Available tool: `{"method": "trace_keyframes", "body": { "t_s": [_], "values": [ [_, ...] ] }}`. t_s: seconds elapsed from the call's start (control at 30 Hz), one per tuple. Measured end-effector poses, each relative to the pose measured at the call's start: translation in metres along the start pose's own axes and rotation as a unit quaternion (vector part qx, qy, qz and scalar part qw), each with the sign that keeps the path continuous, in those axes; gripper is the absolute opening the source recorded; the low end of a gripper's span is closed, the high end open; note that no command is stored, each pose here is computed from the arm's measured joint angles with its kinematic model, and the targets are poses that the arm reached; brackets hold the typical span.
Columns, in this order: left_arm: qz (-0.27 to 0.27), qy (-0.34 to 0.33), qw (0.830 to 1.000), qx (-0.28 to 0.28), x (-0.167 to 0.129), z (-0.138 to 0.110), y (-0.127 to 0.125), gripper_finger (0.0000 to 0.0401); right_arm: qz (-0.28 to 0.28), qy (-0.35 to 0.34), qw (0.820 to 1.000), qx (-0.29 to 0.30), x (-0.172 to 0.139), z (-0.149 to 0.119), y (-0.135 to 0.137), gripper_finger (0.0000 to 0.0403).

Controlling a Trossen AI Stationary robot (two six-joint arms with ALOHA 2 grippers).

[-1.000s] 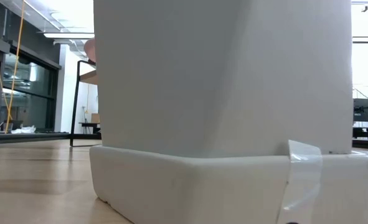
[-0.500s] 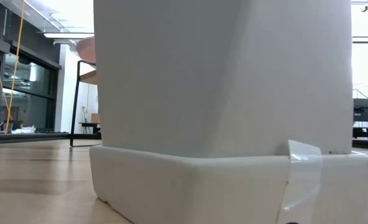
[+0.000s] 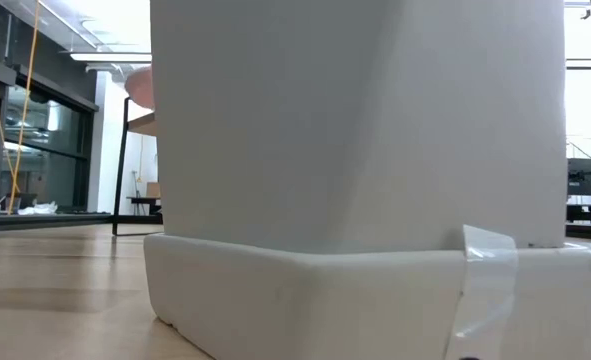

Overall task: Pick and place slides into the shelf
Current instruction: Put the pink slipper on the shelf

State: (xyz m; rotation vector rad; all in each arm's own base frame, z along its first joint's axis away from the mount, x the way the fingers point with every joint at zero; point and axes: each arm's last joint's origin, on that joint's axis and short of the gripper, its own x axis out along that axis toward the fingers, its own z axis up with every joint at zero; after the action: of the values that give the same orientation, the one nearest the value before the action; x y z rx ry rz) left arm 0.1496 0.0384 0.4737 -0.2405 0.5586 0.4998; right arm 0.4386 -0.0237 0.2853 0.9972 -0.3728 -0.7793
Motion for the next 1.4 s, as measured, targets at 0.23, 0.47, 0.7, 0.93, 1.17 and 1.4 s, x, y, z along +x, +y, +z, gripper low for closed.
{"method": "trace_keyframes", "body": {
  "t_s": [0.23,0.47,0.7,0.93,1.17,1.4],
  "values": [
    [-0.001,0.0,1.0,0.0,0.0,0.0,0.0,0.0003,0.0,0.003,1.0,-0.002,0.0,-0.0003,-0.0003,0.006],
    [-0.002,0.001,1.0,0.0,0.0,-0.0001,-0.0001,0.0003,-0.002,-0.001,1.0,0.001,-0.0001,0.0,-0.0003,0.0101],
    [-0.002,0.001,1.0,0.0,0.0,-0.0001,-0.0001,0.0003,-0.004,0.0,1.0,0.007,-0.0001,-0.0003,-0.0008,0.0104],
    [-0.001,0.001,1.0,0.003,0.0,-0.0001,-0.0001,0.0003,-0.004,0.0,1.0,0.008,-0.0001,-0.0001,-0.0007,0.0105],
    [-0.001,0.001,1.0,0.008,0.0,-0.0002,0.0,0.0003,-0.003,0.003,1.0,0.013,-0.0002,-0.0001,-0.0006,0.0106],
    [-0.001,0.002,1.0,0.01,0.0,-0.0004,0.0,0.0003,-0.01,0.005,1.0,0.018,-0.0004,-0.0004,-0.0018,0.0106]
  ]
}}
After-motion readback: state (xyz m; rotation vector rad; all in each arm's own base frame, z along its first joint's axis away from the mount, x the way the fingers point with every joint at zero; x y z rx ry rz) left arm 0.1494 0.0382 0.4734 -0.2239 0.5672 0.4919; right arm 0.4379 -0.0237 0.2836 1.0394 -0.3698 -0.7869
